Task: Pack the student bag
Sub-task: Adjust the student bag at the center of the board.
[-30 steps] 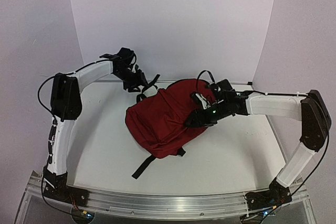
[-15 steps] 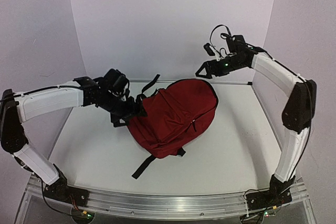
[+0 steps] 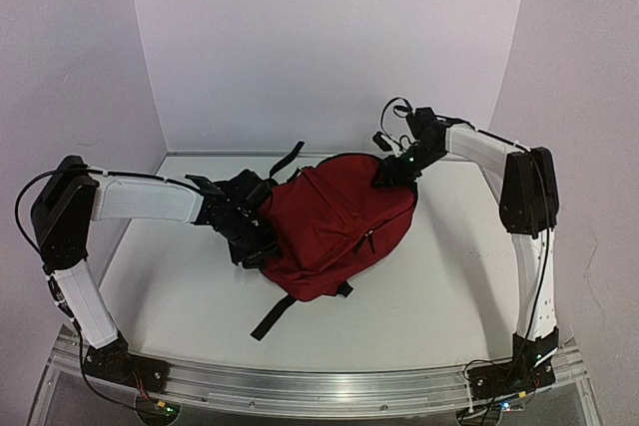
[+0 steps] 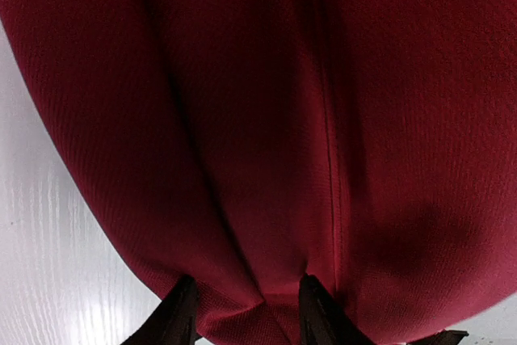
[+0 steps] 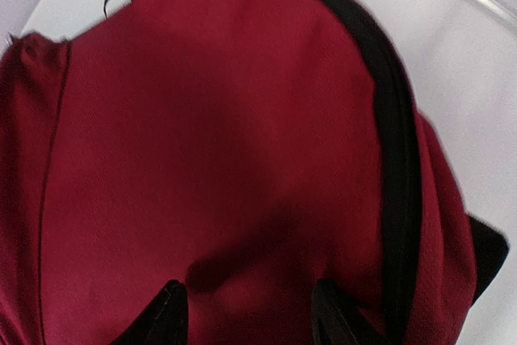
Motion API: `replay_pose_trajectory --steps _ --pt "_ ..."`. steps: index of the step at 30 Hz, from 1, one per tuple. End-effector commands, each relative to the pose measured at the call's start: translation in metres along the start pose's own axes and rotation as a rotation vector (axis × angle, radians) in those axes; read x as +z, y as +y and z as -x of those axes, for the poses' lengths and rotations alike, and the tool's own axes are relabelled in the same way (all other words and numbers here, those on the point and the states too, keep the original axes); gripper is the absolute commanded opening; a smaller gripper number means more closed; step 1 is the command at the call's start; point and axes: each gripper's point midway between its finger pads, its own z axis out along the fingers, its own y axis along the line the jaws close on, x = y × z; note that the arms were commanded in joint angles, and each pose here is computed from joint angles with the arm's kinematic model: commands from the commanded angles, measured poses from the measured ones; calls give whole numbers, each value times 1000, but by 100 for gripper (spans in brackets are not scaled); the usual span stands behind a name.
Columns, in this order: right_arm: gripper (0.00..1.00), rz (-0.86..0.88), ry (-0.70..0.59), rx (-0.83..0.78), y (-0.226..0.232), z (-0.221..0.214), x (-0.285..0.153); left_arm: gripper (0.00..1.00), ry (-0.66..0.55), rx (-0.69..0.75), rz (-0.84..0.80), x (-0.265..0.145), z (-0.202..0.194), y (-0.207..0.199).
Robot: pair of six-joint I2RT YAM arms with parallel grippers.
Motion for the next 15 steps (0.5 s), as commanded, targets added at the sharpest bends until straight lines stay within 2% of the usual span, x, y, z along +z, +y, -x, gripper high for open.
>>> replay_pose_trajectory --steps 1,7,10,13,15 --pt "49 59 105 28 25 -56 -28 38 -72 3 -51 4 57 -16" --pt "48 299 228 145 105 -140 -50 33 -152 11 -71 7 155 -9" --pt "58 435 270 60 180 -159 -63 34 -170 51 -85 7 207 -22" --pt "70 547 242 -68 242 -153 -86 44 -218 124 -108 -11 241 -50" --pt "76 534 204 -107 246 -139 -97 54 -248 164 -107 -32 248 -62"
